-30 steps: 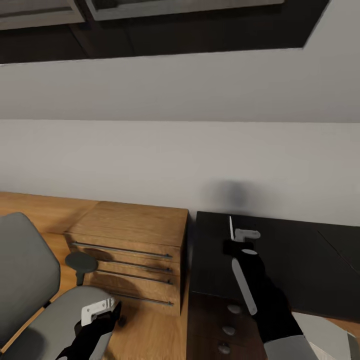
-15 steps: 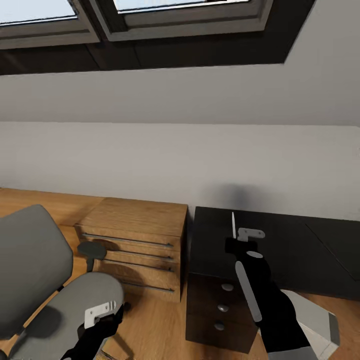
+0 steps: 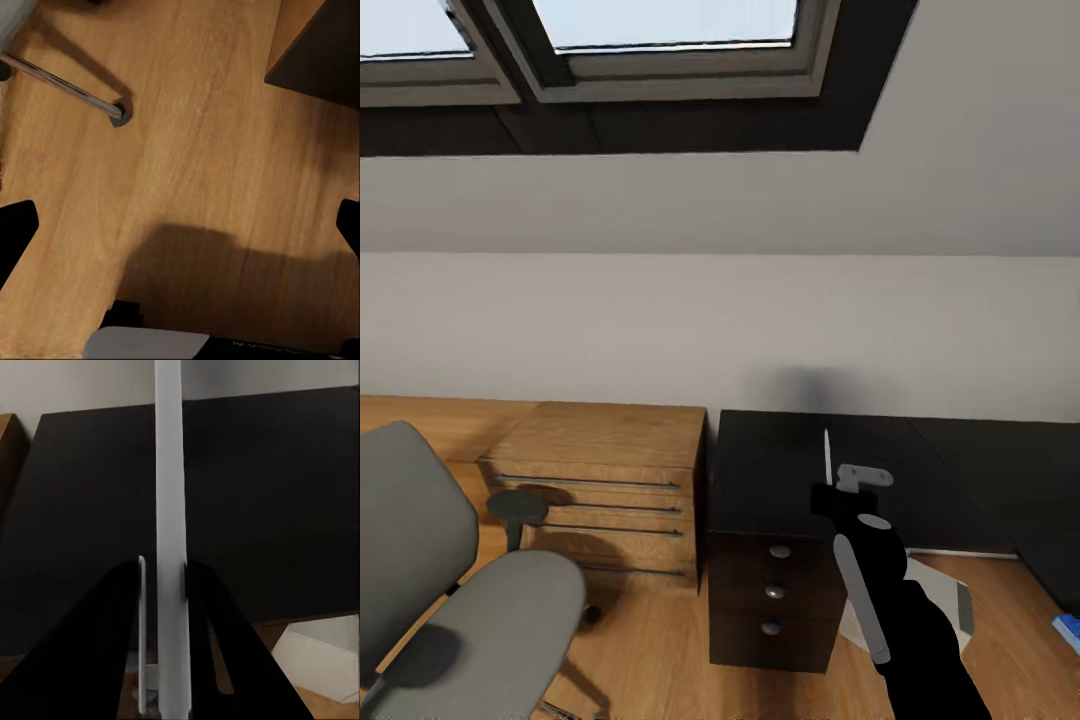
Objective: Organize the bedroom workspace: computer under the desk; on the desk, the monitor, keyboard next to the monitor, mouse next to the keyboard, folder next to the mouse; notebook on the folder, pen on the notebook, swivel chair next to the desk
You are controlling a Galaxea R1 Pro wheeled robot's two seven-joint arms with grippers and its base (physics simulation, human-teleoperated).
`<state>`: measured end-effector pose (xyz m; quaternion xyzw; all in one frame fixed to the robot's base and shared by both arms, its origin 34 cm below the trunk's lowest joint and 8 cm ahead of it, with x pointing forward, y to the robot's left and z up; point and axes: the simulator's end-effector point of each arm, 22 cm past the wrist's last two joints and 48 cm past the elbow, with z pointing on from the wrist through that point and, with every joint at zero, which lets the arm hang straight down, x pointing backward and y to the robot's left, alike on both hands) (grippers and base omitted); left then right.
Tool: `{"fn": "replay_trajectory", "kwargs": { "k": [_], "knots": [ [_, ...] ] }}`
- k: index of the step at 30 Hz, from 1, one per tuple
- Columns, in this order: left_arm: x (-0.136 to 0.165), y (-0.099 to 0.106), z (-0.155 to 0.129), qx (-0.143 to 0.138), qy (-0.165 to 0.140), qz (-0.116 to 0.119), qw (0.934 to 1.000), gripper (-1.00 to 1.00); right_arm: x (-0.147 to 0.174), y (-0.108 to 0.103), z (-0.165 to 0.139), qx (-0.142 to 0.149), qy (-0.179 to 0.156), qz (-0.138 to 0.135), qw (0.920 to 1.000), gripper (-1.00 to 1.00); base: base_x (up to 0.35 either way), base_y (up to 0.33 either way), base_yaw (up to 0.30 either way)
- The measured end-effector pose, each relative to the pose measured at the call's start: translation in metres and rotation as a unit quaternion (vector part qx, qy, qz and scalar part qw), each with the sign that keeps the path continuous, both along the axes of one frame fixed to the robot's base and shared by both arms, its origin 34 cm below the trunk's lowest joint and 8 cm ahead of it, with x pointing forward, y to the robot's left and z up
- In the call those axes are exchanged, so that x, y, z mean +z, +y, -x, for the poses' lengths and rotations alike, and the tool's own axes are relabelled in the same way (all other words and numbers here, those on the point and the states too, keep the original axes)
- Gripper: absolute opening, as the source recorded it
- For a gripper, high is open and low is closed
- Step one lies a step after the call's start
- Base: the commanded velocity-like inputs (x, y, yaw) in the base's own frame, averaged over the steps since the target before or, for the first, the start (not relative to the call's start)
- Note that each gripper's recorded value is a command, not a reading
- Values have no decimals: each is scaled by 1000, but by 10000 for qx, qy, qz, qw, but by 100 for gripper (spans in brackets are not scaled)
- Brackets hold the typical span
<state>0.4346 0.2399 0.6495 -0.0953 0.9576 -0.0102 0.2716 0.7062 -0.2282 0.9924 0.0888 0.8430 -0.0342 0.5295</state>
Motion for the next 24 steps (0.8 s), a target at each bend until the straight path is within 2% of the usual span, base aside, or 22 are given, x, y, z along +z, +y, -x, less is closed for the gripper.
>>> {"fn": "replay_trajectory", "kwargs": {
  "k": [3,9,19,24],
  "knots": [
    [-4,-1,10,-24,128,6,9999,100,4,1,1,14,3,-71,10000,-100,-29,0,-7],
    [-6,3,13,-22,163,-17,9999,100,3,-2,0,-3,-8,-66,10000,-100,-5,0,-41],
    [-5,4,11,-19,138,-21,9999,100,4,-4,1,-12,13,-88,10000,-100,0,0,-238],
    [-4,4,11,-16,124,-18,9999,100,4,-15,2,-91,28,-66,9999,-100,0,0,-266]
  ]
}}
